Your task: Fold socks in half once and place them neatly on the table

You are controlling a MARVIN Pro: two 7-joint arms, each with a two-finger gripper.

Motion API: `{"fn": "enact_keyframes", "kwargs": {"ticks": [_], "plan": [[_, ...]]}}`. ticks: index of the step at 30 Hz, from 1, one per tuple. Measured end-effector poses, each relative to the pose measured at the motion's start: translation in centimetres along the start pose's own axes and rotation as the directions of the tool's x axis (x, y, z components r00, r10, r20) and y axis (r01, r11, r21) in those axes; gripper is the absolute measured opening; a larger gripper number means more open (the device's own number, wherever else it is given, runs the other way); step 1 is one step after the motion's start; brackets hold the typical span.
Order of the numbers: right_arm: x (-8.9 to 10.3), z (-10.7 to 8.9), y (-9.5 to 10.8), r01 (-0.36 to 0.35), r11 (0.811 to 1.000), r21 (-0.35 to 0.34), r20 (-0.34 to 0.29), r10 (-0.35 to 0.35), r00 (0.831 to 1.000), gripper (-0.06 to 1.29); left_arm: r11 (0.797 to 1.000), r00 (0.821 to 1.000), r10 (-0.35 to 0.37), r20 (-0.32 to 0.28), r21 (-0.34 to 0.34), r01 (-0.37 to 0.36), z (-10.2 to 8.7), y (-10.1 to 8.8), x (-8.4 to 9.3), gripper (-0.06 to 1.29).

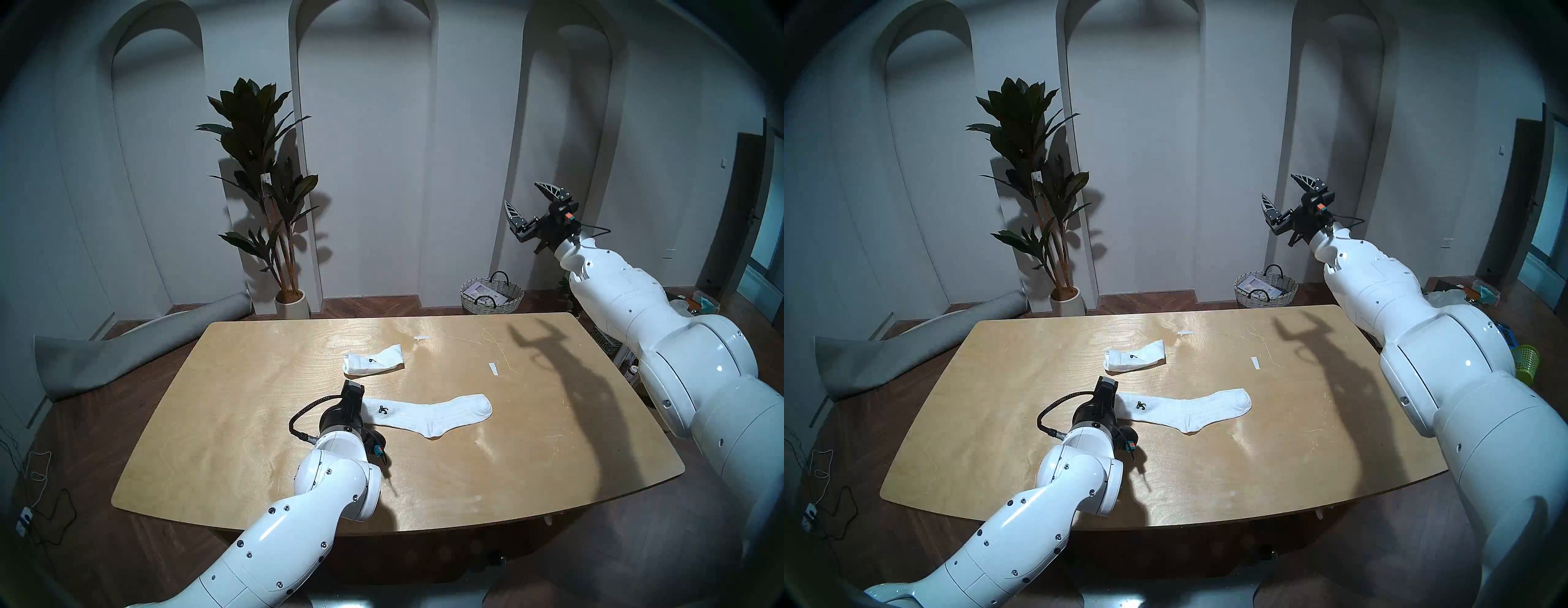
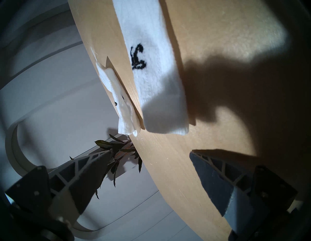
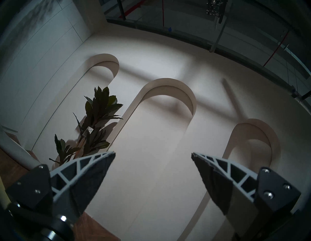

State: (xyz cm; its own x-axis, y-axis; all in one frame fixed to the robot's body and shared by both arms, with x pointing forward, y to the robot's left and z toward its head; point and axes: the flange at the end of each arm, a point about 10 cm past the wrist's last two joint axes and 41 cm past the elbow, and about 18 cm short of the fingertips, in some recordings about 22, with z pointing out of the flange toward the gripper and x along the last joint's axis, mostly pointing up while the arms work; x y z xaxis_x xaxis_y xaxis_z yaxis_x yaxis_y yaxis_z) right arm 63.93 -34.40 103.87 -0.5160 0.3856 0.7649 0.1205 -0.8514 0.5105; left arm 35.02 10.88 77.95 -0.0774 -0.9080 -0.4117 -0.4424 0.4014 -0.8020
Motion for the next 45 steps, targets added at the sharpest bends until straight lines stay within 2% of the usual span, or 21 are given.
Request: {"fn": "enact_keyframes", "kwargs": {"ticks": [5, 10, 17, 28, 34, 45], "plan": [[0.7, 1.2, 0.9, 0.047, 0.998, -0.037, 0.04, -0.045, 0.998, 1.23, 0.999, 0.999, 0.046, 0.013, 0.005, -0.046, 0.0, 0.1, 0.4, 1.17], [0.7, 1.6, 1.3, 0.078, 0.994, -0.078, 0.069, -0.073, 0.995, 1.23, 0.997, 0.997, 0.075, 0.02, 0.0, -0.075, 0.1, 0.0, 0.7, 1.17], [0.8, 2.0, 1.3, 0.099, 0.989, -0.107, 0.083, -0.09, 0.992, 1.23, 0.997, 0.997, 0.078, 0.014, -0.013, -0.078, 0.1, -0.2, 0.6, 1.17], [1.1, 2.4, 1.0, 0.108, 0.985, -0.132, 0.07, -0.1, 0.993, 1.23, 0.999, 0.999, 0.04, -0.031, -0.017, -0.04, -0.4, -0.1, 0.0, 1.17], [1.4, 2.8, 0.9, 0.108, 0.984, -0.14, 0.06, -0.101, 0.993, 1.23, 1.0, 0.996, 0.023, -0.082, -0.005, -0.023, -0.7, 0.0, -0.2, 1.17], [2.4, 3.5, 1.2, 0.115, 0.981, -0.156, 0.034, -0.111, 0.993, 1.23, 1.0, 0.99, 0.001, -0.141, 0.013, 0.001, 0.2, -0.1, -0.7, 1.17]]}}
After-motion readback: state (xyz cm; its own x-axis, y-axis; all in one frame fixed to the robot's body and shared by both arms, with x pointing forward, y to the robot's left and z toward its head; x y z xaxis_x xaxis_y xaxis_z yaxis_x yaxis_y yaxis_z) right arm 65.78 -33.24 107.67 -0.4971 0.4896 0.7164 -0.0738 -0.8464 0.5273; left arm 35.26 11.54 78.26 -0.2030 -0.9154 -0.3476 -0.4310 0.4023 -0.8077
